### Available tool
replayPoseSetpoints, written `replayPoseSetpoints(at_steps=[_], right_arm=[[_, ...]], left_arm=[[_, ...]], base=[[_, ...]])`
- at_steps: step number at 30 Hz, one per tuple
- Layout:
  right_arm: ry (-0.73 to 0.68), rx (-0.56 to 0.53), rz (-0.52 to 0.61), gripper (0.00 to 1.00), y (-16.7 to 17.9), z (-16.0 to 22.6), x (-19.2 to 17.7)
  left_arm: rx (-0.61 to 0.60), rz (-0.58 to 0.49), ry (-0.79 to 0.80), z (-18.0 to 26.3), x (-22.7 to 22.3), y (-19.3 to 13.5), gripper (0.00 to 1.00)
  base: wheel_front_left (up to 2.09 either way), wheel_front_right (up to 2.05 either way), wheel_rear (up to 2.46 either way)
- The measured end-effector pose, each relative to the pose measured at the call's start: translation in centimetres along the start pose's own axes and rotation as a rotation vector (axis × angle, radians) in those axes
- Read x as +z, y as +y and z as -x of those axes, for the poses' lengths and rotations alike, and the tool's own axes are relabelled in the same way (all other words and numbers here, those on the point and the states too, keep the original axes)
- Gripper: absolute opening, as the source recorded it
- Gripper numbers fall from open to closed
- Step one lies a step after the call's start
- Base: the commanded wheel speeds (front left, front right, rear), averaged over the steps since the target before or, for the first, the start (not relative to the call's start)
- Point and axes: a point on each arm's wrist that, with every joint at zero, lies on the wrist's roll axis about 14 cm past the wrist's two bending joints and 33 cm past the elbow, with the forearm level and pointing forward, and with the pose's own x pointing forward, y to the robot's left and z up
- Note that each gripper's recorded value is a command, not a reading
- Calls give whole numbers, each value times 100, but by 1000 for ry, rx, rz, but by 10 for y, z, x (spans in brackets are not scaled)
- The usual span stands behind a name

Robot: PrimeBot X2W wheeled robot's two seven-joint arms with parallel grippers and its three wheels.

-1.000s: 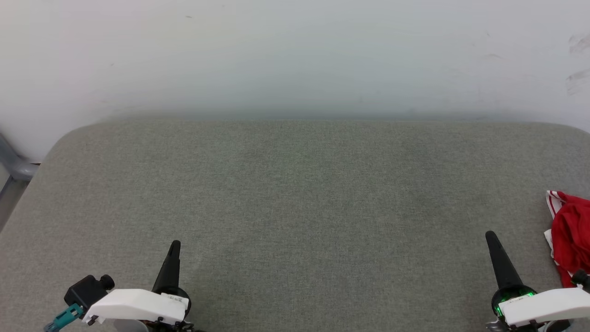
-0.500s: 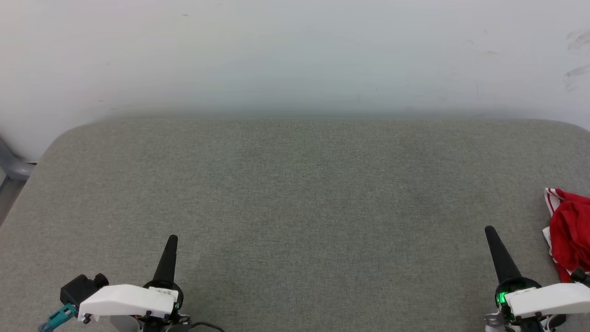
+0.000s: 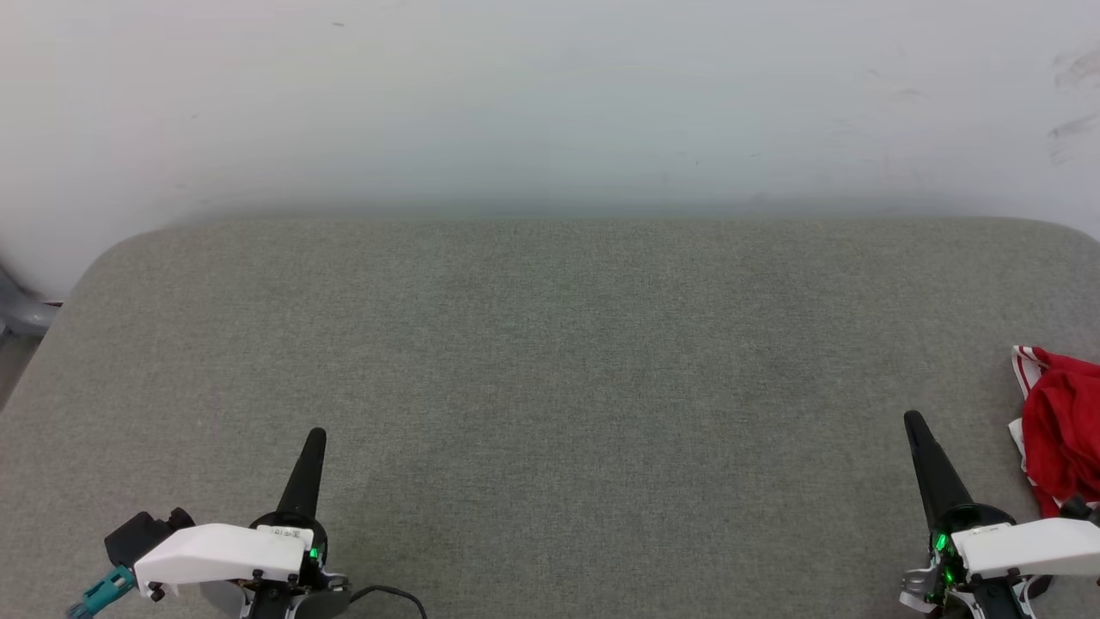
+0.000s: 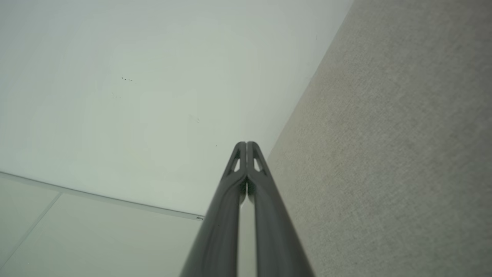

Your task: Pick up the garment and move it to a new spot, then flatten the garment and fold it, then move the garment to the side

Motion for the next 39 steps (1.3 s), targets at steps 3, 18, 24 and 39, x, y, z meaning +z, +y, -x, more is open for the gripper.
replayPoseSetpoints(at_steps=[3, 18, 24, 39], right_arm=[[-2, 1, -17, 0, 0, -1, 1], [-15, 1, -136, 0, -1, -6, 3], [-19, 4, -180, 0, -1, -9, 5], [-32, 0, -280, 0, -4, -12, 7]], left_arm=[[1, 18, -2, 0, 0, 0, 0], [-18, 141, 5, -6, 1, -4, 0], [-23, 187, 6, -7, 2, -5, 0], [-43, 288, 13, -12, 3, -9, 0]], base=[[0, 0, 0], [0, 0, 0], [0, 0, 0], [0, 0, 0]])
